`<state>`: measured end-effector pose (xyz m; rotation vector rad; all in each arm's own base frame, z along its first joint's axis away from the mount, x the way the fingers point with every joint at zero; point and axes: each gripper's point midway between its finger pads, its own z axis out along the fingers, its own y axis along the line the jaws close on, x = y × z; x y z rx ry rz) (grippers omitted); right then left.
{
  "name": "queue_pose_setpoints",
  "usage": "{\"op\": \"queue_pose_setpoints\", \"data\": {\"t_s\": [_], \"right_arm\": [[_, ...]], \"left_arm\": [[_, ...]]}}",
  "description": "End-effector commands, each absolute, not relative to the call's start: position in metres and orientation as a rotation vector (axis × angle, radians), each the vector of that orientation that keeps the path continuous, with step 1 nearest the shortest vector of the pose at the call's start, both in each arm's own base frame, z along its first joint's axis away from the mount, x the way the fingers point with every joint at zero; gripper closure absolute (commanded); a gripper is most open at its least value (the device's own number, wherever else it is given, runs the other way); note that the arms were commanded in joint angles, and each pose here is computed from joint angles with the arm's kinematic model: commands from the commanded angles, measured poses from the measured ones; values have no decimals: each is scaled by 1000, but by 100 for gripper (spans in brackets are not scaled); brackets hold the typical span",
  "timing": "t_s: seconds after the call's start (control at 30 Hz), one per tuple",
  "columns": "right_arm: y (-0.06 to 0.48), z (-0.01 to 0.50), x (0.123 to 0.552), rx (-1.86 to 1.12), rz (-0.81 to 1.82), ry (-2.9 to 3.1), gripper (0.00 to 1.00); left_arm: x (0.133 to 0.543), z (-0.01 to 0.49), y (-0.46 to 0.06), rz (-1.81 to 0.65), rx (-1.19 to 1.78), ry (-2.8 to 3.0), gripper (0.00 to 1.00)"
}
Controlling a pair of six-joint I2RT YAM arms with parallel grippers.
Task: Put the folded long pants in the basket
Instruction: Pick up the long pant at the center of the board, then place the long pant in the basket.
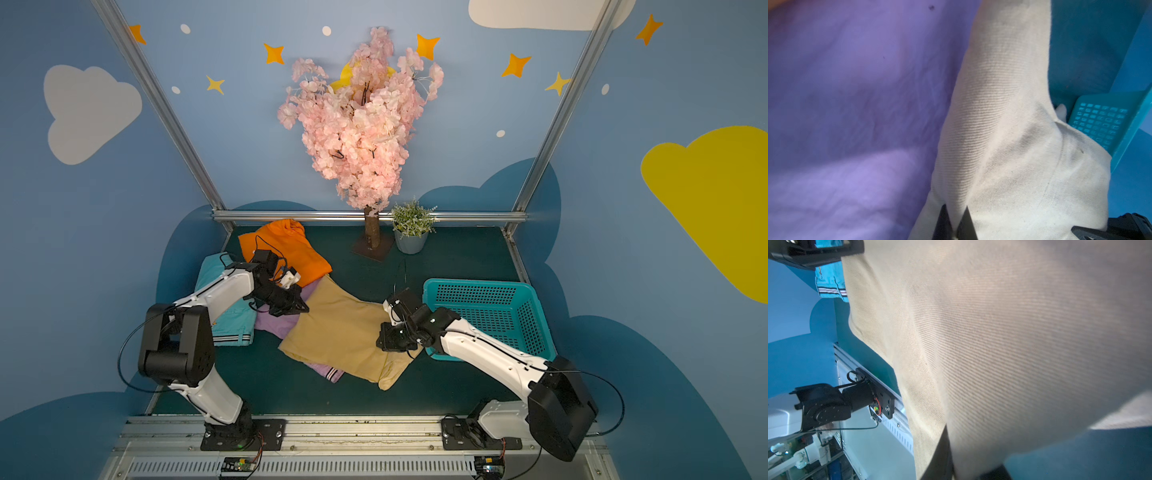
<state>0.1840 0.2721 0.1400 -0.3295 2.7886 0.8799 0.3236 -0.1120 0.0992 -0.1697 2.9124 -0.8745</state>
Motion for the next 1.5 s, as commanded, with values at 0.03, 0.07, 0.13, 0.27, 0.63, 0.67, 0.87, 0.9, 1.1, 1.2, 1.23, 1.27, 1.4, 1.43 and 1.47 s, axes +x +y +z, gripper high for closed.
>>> {"op": "queue_pose_setpoints", "data": {"t_s": [0.03,0.07,0.13,0.27,0.63,0.67,0.87,0.9,1.1,1.2,1.23,1.27,1.4,1.43,1.47], "right_arm": [[225,198,179,-369,725,2742,100],[212,211,184,-358,682,2695,100],[181,233,193,-283,584,2607,100],[108,276,208,-80,390,2466,100],[-22,310,229,317,-95,2480,100],[-30,310,230,338,-146,2476,100],[-53,281,245,366,-326,2564,100],[-56,277,247,376,-342,2567,100],[-59,260,253,394,-336,2584,100],[-52,250,258,381,-290,2623,100],[-50,246,260,375,-278,2634,100],[-48,242,262,373,-266,2644,100],[-37,225,268,343,-187,2692,100],[-34,220,269,335,-167,2705,100],[-32,215,269,337,-154,2718,100]], "left_arm": [[323,174,-104,-788,-289,2784,97],[320,191,-104,-786,-343,2755,97],[314,226,-117,-893,-401,2686,97],[296,283,-175,-980,-293,2610,97],[280,257,-406,-1103,-22,2742,97],[283,248,-424,-1102,-9,2765,97],[294,198,-492,-1040,80,2886,97],[298,193,-495,-1013,77,2885,97],[312,167,-504,-972,62,2904,97],[308,142,-492,-878,60,2986,97],[306,135,-485,-829,69,3010,97],[308,127,-474,-749,64,3016,97],[306,109,-441,-639,39,3080,97],[308,106,-432,-620,36,3085,97],[309,102,-421,-583,22,3092,97]]}}
